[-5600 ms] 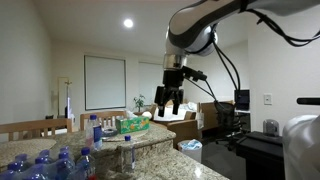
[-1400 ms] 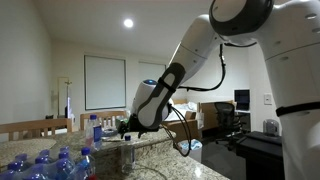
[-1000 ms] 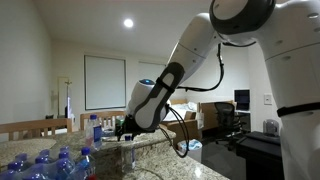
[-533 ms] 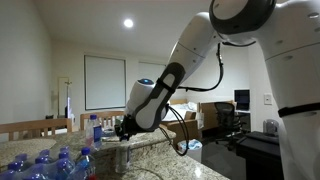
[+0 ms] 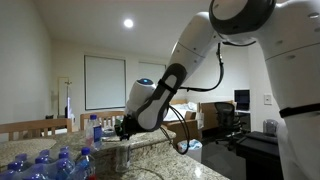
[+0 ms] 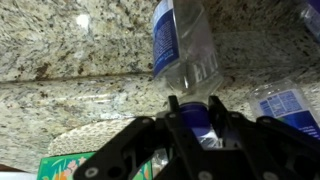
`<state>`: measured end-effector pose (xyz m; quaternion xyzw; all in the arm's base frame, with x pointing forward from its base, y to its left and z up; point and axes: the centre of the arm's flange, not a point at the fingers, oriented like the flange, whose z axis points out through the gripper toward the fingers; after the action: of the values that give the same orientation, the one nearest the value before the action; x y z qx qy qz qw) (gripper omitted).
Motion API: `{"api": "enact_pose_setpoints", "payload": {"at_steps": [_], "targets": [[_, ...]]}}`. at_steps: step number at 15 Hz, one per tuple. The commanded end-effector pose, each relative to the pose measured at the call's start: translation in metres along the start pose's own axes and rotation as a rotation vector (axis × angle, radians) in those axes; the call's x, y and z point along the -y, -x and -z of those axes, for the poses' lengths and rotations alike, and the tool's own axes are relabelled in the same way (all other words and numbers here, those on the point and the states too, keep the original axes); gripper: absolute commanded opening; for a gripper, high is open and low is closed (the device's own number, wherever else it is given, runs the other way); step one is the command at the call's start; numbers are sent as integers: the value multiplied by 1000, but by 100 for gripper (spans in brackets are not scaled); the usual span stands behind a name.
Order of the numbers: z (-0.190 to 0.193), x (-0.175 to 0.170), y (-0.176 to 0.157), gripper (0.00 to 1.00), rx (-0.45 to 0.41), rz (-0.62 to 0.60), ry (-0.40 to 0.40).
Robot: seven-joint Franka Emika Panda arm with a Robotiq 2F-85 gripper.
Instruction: Move the water bottle onto the top part of the counter
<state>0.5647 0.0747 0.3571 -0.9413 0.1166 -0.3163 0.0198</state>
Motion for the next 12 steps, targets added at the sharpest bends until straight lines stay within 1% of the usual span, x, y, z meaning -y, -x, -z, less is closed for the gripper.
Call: {"api": "enact_pose_setpoints", "payload": {"at_steps": [1, 3, 6, 9, 12], "targets": [[18, 16, 7, 10, 41, 26, -11], [25, 26, 11, 10, 64, 38, -5], [39, 41, 7, 10, 70, 47, 35], [55, 47, -11, 10, 54, 42, 79], [66, 53, -35, 10, 45, 30, 114]]}}
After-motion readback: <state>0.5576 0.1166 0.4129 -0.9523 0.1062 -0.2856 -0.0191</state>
